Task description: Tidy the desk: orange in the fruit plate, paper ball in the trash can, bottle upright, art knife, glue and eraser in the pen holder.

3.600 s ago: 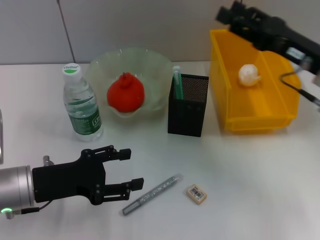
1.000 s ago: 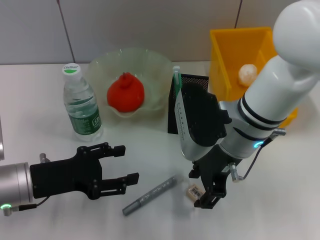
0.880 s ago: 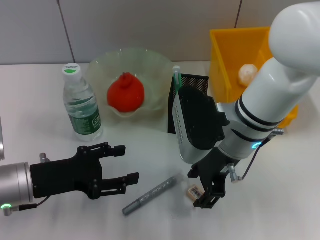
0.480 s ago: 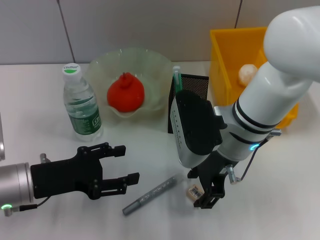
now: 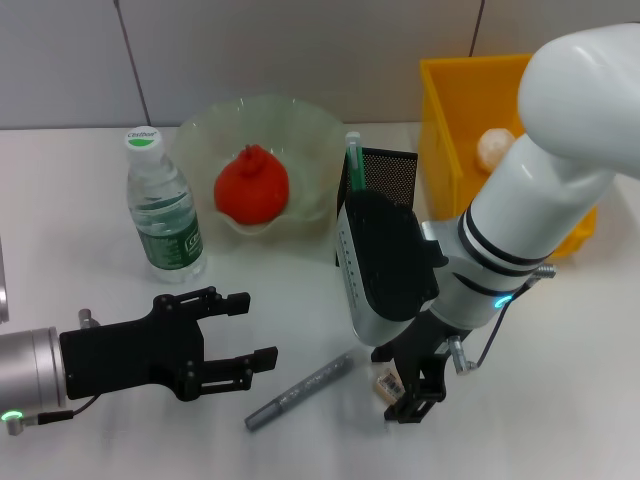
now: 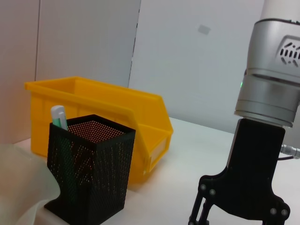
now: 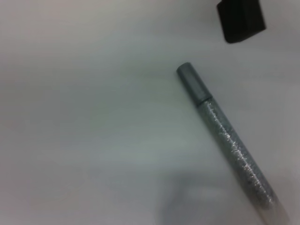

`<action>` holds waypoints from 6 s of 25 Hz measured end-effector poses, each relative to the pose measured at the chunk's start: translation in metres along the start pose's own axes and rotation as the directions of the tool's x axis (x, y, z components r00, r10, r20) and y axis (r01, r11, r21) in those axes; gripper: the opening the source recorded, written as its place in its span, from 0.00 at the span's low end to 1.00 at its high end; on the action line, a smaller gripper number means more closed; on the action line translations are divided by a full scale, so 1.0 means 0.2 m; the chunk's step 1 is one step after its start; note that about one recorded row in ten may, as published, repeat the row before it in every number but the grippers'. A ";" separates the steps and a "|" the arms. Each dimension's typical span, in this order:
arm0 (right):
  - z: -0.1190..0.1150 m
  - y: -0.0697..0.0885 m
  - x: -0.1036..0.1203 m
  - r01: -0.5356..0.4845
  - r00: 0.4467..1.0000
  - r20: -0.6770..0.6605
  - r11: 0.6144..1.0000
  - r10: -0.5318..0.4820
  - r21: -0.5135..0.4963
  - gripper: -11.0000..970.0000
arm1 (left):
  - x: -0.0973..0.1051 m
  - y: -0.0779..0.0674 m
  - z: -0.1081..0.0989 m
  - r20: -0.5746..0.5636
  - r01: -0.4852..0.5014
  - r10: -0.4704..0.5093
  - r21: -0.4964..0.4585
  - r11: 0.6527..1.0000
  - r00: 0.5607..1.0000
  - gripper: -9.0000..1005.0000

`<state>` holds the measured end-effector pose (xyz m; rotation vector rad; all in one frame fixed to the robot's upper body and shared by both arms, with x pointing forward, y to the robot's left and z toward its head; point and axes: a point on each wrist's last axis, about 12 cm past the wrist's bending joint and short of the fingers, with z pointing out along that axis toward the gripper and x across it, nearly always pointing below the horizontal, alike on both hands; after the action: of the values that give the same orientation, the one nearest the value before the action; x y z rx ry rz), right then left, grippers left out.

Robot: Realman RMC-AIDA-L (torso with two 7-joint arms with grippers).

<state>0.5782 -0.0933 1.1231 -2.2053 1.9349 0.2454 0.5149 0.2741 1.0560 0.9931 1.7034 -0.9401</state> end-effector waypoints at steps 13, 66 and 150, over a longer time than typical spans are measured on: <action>0.03 0.01 0.00 -0.005 1.000 -0.010 1.000 0.005 -0.004 0.51 | 0.00 0.00 0.00 0.003 -0.001 0.001 0.002 1.000 1.000 0.77; -0.49 -0.39 0.16 -0.574 0.789 0.426 0.778 0.443 0.256 0.59 | -0.03 0.02 -0.01 0.003 0.002 -0.002 0.003 1.000 1.000 0.76; -0.06 0.54 1.18 -0.547 0.480 0.806 0.837 0.346 -0.034 0.79 | -0.67 -0.05 0.80 -0.838 -0.030 -0.012 -0.033 0.999 0.546 0.75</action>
<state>0.5024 -0.3369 1.0707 -1.0380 1.7914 0.8663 0.5910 0.0994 1.1384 1.5809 2.4861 -0.3757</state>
